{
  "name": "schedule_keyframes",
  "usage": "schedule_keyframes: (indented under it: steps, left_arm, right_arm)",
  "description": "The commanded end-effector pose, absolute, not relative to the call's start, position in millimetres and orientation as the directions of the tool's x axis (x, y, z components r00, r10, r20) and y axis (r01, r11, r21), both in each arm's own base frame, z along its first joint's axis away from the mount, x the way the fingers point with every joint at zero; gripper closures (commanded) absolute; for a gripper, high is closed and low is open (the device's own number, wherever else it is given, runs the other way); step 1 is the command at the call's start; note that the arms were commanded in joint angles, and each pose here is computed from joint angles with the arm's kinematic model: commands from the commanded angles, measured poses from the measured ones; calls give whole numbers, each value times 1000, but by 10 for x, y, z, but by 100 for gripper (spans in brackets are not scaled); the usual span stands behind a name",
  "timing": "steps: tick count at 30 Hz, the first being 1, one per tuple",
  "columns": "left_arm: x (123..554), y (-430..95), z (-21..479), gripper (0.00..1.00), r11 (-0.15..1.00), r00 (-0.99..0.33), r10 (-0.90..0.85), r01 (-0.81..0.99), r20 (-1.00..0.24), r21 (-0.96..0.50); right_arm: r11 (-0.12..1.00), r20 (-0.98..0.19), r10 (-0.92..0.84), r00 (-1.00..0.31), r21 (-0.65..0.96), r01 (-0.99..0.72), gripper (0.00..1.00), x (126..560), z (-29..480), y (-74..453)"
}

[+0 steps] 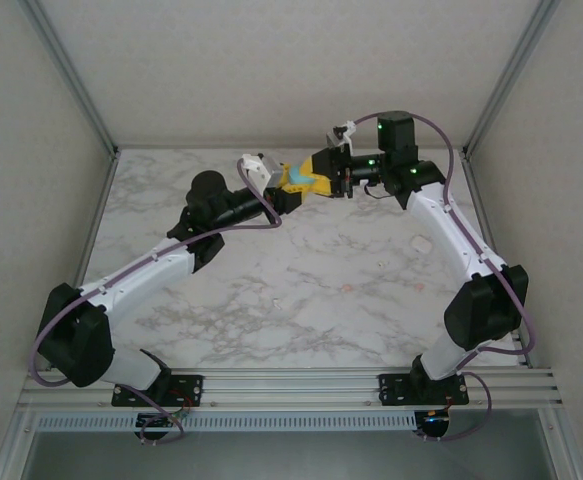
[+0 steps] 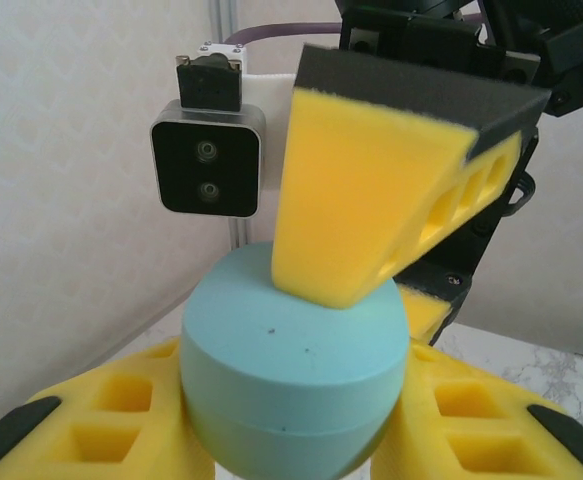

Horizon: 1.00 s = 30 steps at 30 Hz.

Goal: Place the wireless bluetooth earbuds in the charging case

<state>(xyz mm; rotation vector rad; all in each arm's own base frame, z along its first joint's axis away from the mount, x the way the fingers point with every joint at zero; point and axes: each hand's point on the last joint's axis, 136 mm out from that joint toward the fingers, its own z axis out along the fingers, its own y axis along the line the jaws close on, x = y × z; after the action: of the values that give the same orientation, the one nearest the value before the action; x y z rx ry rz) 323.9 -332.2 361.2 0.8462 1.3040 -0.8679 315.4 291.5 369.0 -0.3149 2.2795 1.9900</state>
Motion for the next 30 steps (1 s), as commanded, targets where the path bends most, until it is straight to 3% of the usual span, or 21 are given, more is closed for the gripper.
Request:
schedule_keyframes:
  steps: [1, 8, 14, 17, 21, 24, 28, 30]
  left_arm:
    - [3205, -3368, 3809, 72, 424, 111, -87, 903, -990, 64]
    - [3223, -3361, 3695, 63, 434, 97, -31, 898, -995, 74]
    - [3267, -3282, 3557, 33, 482, 76, 4, 874, -997, 69]
    - [3265, -3221, 3461, 27, 508, 44, 5, 860, -999, 41]
    - [3310, -3044, 3418, 20, 594, 26, -17, 804, -1000, 11]
    - [3364, -2871, 3443, 15, 671, 26, -33, 741, -999, -3]
    - [3475, -2613, 3535, 0, 774, -13, -67, 631, -998, -60]
    - [3562, -2480, 3544, 0, 818, -62, -105, 562, -993, -121]
  right_arm:
    - [127, -228, -92, -969, 963, -239, 68, 3092, 3723, 2886]
    - [167, -230, 5, -973, 960, -226, 84, 3269, 3639, 2841]
    - [171, -264, 150, -953, 956, -238, 86, 3487, 3667, 2665]
    - [184, -273, 281, -920, 956, -227, 86, 3695, 3614, 2423]
    - [324, -253, 422, -870, 939, -116, 86, 3979, 3085, 2032]
    - [483, -223, 469, -855, 875, 37, 85, 4153, 2390, 1774]
    - [522, -149, 470, -870, 841, 138, 85, 4347, 1751, 1687]
    - [549, -139, 444, -885, 823, 146, 84, 4421, 1536, 1694]
